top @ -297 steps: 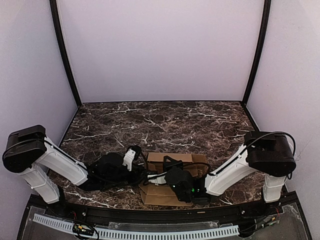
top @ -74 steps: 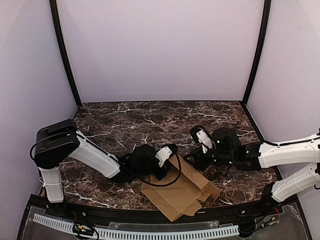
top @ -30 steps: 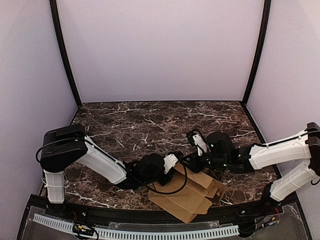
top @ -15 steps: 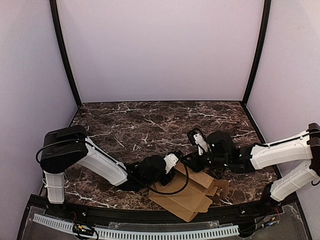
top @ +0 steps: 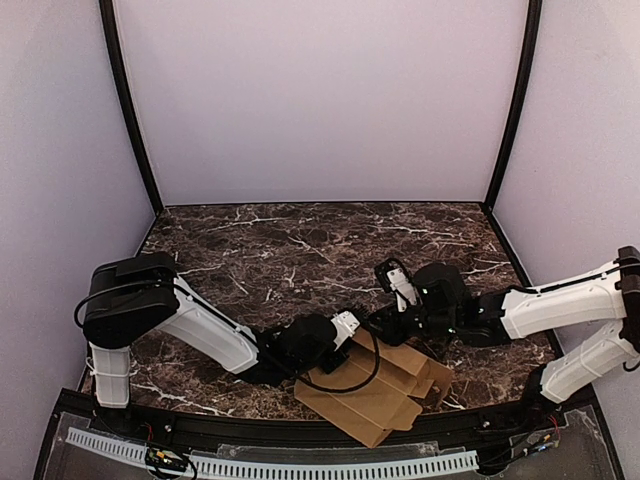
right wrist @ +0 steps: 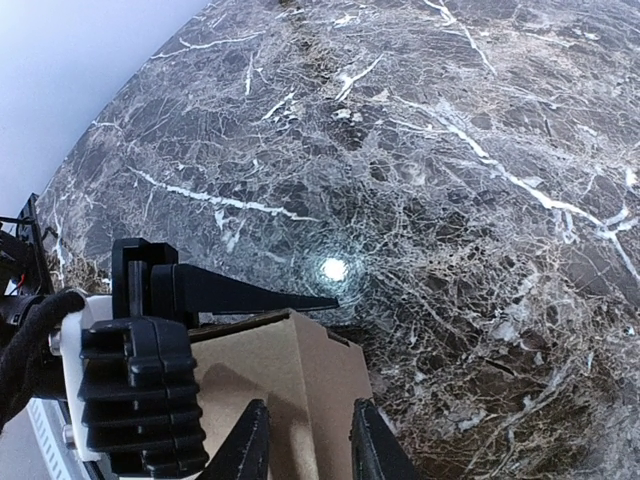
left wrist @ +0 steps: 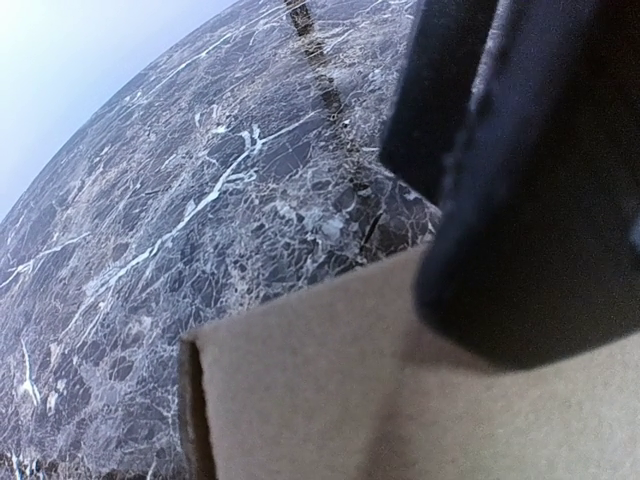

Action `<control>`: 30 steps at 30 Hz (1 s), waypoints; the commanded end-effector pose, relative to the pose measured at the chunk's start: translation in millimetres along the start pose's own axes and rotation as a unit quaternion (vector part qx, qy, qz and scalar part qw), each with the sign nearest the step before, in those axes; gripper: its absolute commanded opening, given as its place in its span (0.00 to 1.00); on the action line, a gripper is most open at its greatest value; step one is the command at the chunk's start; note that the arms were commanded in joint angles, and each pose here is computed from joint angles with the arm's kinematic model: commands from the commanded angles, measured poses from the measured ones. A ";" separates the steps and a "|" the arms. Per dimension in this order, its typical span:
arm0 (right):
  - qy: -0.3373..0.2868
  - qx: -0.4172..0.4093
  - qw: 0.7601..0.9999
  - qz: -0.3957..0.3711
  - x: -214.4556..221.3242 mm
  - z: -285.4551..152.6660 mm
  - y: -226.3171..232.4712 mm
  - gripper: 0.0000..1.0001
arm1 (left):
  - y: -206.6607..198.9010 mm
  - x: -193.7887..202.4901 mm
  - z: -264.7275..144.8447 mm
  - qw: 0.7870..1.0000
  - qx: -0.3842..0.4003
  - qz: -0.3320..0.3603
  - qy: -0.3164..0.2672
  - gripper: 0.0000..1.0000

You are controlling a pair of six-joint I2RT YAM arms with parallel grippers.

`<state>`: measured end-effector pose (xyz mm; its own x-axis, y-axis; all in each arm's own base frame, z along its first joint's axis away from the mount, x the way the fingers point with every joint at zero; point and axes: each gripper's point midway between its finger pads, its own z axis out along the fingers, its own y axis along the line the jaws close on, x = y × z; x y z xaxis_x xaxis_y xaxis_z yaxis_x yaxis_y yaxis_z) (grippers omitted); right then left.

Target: Fold the paper box

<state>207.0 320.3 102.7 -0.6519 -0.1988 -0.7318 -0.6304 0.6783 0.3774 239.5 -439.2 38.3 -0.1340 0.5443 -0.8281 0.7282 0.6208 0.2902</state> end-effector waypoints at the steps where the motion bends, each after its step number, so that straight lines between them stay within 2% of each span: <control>1: 0.005 0.002 1.000 -0.009 -2.5 -4.8 4.0 0.29 | 6.0 -3.8 -7.0 1.000 -0.013 -0.012 0.008 0.34; 4: 0.003 0.001 1.000 -0.011 -3.4 -6.8 4.5 0.30 | 3.1 -4.1 -11.1 1.000 0.002 -0.022 0.008 0.38; 8: 0.001 0.000 1.000 -0.013 -6.1 -9.8 5.5 0.31 | 0.0 -12.6 -21.1 0.999 0.026 -0.039 0.001 0.49; 10: 0.000 0.000 1.000 -0.014 -7.1 -11.2 6.2 0.31 | -1.0 -14.9 -24.9 0.998 0.035 -0.044 0.002 0.51; 30: -0.017 -0.004 0.999 -0.027 -24.2 -23.7 13.8 0.35 | 6.6 -2.9 -91.4 0.992 0.101 -0.069 0.042 0.50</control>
<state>203.0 315.1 122.7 -0.6292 -0.2189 -0.7458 -0.6522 0.6706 0.3534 198.1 -399.4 83.9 -0.2580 0.4858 -0.8351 0.7991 0.5932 0.0982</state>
